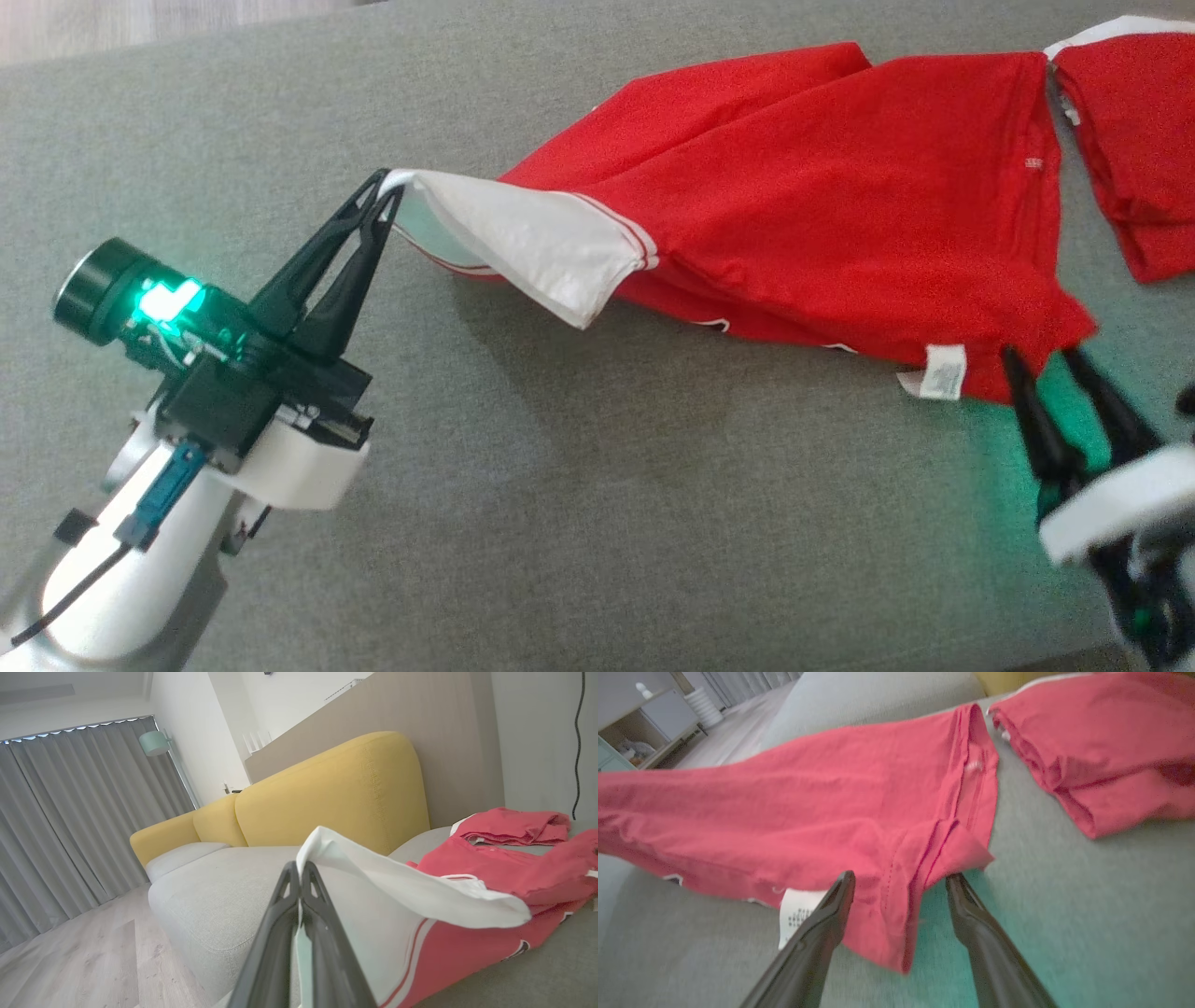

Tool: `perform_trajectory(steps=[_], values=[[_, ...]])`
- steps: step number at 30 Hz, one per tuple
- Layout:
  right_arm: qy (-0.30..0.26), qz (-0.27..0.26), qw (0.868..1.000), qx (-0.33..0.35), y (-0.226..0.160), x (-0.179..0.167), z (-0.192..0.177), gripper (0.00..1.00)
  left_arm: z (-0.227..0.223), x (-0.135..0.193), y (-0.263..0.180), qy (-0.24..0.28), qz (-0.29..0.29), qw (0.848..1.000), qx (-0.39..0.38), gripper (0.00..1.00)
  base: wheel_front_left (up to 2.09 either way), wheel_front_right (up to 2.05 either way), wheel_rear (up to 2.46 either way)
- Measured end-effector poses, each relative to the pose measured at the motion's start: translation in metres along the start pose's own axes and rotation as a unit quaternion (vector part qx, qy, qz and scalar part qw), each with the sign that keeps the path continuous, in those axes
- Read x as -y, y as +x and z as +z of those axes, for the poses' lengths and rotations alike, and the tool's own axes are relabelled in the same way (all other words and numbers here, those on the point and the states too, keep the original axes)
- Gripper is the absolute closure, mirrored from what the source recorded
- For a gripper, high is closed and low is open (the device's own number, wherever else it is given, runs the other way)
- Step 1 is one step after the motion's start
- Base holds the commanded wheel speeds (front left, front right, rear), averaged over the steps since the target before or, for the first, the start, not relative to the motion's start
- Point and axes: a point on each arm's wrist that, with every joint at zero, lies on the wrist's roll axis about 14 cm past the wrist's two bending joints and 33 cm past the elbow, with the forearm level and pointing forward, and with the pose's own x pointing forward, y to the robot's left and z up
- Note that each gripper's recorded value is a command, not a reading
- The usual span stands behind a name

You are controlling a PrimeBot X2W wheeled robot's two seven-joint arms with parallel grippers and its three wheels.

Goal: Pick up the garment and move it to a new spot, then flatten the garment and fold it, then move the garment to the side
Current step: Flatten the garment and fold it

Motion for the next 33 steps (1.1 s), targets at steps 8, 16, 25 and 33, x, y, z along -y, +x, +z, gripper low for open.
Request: perform_trajectory(steps=[8,16,25,33], values=[[0.022,0.019,0.998,-0.049,-0.040,-0.024,-0.047,0.00,-0.016,-0.009,-0.002,0.007,0.017,1.000,-0.019,1.00,0.00,0.00,0.00],[0.013,0.008,1.000,-0.018,-0.033,-0.019,-0.030,0.00,-0.019,-0.014,-0.003,0.011,0.023,0.999,-0.021,1.00,0.00,0.00,0.00],[0.002,0.002,1.000,-0.025,-0.016,-0.013,-0.034,0.20,-0.015,-0.021,-0.007,0.020,0.030,0.999,-0.020,1.00,0.00,0.00,0.00],[0.009,0.011,0.999,-0.041,-0.015,-0.020,-0.046,0.73,-0.013,-0.023,-0.009,0.020,0.033,0.999,-0.019,1.00,0.00,0.00,0.00]])
